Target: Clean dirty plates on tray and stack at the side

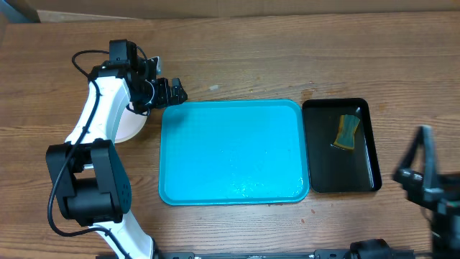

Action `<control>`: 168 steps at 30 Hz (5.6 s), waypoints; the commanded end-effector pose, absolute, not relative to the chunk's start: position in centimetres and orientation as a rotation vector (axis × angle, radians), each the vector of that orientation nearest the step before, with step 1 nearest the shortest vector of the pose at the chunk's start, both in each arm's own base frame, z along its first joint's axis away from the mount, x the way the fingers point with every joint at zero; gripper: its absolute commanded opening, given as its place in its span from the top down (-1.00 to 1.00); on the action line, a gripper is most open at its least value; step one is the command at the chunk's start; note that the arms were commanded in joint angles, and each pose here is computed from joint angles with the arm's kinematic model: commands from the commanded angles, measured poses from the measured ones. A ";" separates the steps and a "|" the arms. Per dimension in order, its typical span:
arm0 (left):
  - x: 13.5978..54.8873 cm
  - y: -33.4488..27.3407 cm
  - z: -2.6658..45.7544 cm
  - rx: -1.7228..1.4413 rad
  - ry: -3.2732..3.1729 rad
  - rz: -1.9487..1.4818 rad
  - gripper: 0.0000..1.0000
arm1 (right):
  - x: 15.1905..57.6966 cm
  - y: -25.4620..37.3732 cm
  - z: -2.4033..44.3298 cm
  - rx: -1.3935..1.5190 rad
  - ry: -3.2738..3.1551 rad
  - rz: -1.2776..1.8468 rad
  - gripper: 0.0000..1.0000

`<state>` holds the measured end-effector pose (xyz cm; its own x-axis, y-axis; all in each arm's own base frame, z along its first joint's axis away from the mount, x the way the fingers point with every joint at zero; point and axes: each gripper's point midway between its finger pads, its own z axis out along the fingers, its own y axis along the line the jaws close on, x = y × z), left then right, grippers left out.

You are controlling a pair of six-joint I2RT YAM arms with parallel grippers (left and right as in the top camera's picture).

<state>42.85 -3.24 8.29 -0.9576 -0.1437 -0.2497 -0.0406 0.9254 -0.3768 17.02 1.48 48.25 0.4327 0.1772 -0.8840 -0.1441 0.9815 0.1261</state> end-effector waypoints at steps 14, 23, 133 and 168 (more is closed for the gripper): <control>42.9 -3.2 8.3 -0.155 2.808 -0.535 -0.99 | 20.7 2.9 32.0 -0.025 1.097 0.218 -1.00; 42.9 -3.2 8.3 -0.156 2.808 -0.535 -1.00 | 22.9 3.3 26.2 -0.030 1.238 0.220 -1.00; 17.2 -2.8 35.6 0.056 1.539 -0.200 -1.00 | 24.5 2.6 17.0 -0.079 1.593 0.110 -1.00; 19.1 -2.0 35.4 -0.080 1.074 -0.392 -1.00 | 24.5 2.6 17.0 -0.079 1.593 0.110 -1.00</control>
